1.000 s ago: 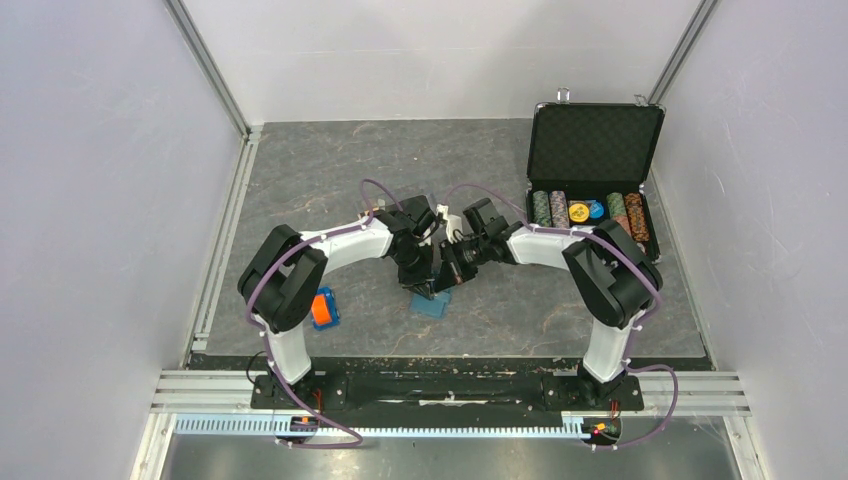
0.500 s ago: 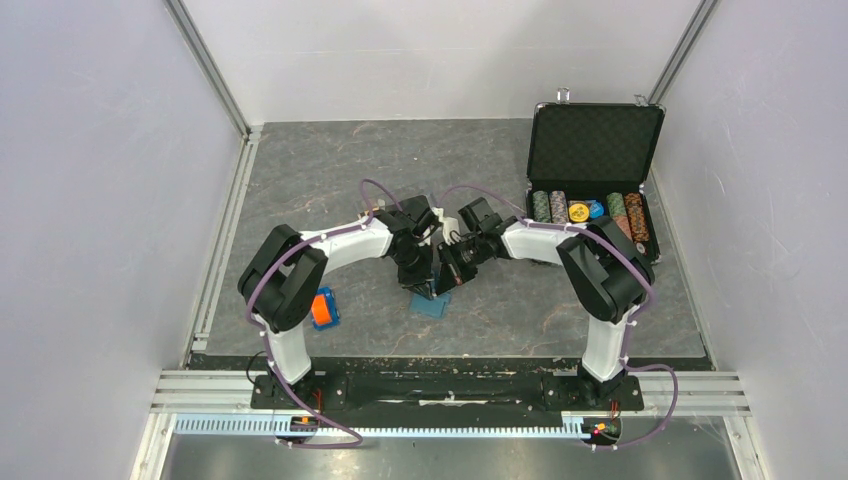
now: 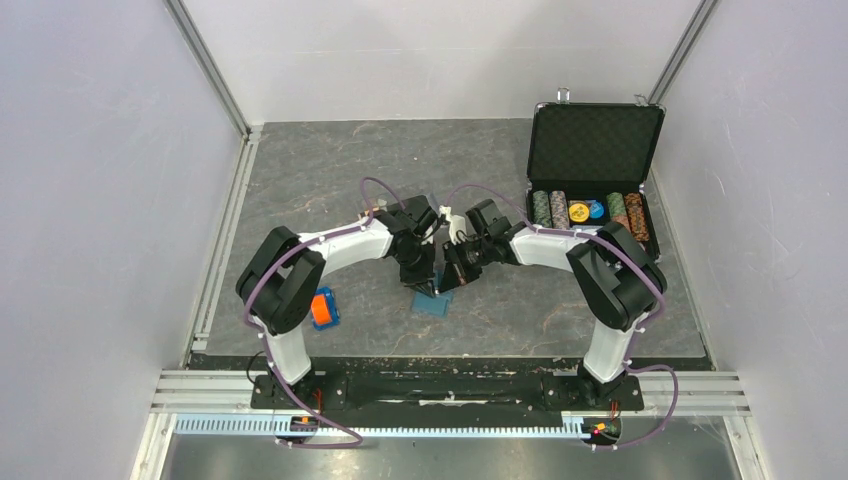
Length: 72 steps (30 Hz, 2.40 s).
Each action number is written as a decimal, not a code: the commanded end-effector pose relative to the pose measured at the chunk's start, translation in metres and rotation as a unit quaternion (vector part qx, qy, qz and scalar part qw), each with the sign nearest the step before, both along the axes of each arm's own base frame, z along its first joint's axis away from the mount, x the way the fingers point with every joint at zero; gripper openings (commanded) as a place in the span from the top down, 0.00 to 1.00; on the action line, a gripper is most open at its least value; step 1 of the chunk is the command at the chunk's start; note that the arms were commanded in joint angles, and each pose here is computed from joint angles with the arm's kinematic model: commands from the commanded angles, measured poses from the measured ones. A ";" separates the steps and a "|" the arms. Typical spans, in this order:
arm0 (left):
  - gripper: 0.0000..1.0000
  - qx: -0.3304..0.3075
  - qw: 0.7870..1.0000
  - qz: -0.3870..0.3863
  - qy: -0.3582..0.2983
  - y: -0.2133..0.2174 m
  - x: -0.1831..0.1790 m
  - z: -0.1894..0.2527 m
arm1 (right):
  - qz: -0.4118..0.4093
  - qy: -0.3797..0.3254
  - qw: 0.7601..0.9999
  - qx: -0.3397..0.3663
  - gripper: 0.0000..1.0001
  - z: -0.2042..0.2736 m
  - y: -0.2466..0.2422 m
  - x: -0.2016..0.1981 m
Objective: Put the credit cards into the card holder
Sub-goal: Close the card holder at the center of the board.
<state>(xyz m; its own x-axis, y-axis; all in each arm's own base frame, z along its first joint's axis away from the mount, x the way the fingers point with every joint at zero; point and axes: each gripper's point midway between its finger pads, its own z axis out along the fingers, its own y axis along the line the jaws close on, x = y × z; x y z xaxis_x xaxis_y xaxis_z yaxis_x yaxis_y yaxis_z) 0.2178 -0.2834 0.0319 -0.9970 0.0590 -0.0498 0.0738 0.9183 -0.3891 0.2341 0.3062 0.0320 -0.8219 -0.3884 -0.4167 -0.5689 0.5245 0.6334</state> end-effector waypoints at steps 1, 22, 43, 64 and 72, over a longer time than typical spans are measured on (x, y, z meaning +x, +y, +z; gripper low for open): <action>0.98 -0.024 0.998 -0.014 -0.057 -0.008 0.017 0.025 | -0.010 -0.035 0.999 0.039 1.00 0.021 0.008 0.013; 0.98 0.019 1.000 0.003 -0.023 0.006 0.016 -0.008 | -0.010 0.010 1.000 -0.013 1.00 -0.018 0.002 0.006; 0.98 0.019 0.999 0.044 0.025 0.019 0.013 -0.047 | -0.020 0.033 0.988 -0.148 1.00 -0.064 -0.032 -0.001; 0.98 -0.034 0.998 0.037 -0.025 0.003 0.029 0.027 | -0.039 -0.037 0.998 0.023 1.00 0.034 0.009 0.029; 0.98 -0.040 0.998 0.034 -0.026 -0.002 0.032 0.030 | -0.031 -0.038 0.998 0.035 1.00 0.038 0.011 0.027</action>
<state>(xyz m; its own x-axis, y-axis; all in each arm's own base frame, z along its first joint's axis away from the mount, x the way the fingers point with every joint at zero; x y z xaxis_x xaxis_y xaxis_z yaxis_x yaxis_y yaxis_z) 0.2406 -0.2790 0.0419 -0.9983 -0.0086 -0.0574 0.0173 0.8996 -0.4363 0.2572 0.3111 0.0520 -0.8365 -0.3203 -0.4446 -0.5458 0.5588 0.6244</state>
